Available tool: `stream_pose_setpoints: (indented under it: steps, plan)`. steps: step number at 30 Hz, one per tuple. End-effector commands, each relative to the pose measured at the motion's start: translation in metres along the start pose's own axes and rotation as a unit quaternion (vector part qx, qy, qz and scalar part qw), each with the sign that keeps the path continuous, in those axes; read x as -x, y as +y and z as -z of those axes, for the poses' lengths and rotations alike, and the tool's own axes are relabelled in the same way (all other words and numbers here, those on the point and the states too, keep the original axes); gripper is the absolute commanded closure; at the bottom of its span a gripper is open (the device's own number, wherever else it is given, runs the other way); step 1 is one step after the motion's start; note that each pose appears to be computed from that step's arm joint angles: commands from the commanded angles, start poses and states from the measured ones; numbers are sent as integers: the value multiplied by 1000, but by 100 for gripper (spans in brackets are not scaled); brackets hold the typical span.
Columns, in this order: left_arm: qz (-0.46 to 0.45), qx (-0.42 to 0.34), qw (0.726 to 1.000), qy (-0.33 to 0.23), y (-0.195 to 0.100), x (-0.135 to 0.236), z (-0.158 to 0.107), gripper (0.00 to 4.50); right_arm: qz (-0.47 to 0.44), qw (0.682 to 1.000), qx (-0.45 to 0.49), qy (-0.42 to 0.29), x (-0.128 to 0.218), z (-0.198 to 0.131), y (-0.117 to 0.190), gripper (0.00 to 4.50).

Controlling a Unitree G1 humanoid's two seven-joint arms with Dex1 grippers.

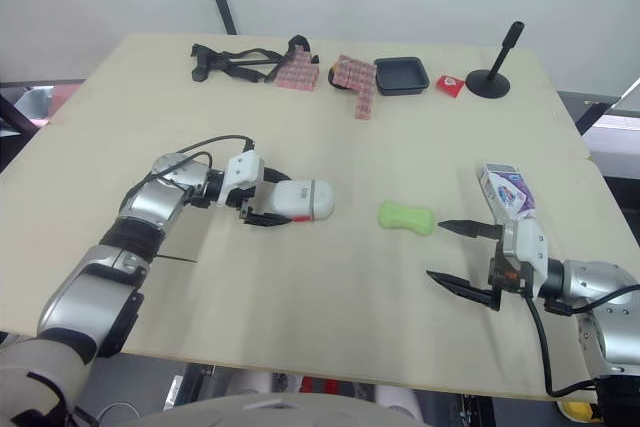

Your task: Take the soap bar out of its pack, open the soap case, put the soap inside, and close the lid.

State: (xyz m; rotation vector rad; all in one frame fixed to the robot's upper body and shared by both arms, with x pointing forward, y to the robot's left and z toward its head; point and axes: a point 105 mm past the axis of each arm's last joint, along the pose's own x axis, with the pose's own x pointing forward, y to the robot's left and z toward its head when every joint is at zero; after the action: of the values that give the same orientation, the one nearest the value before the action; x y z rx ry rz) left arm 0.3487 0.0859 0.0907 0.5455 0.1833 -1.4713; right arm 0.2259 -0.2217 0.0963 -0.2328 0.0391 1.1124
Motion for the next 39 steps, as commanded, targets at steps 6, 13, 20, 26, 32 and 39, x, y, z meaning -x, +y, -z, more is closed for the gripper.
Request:
stream_pose_setpoints:
  steps: [6, 13, 20, 26, 32, 39]
  plan:
    - [-4, -24, 1000, -4, 5, 2, -9, 80, 3, 1000, 19, 6, 6, -5, -4, 0]
    - [-13, -41, 999, -18, 4, 6, -13, 80, 1, 1000, 25, 6, 7, -11, -7, 0]
    - [-40, -111, 991, -61, -11, 16, -32, 80, -29, 996, -83, -19, -9, -54, -9, 0]
    - [-100, -174, 971, -130, -27, 15, -70, 80, -71, 970, -234, 13, -43, -83, 6, 0]
    - [-124, -205, 958, -157, -52, 5, -91, 80, -68, 939, -337, 22, -87, -101, 8, 0]
    - [-127, -200, 958, -160, -62, 1, -95, 80, -88, 926, -363, 50, -106, -106, 20, 0]
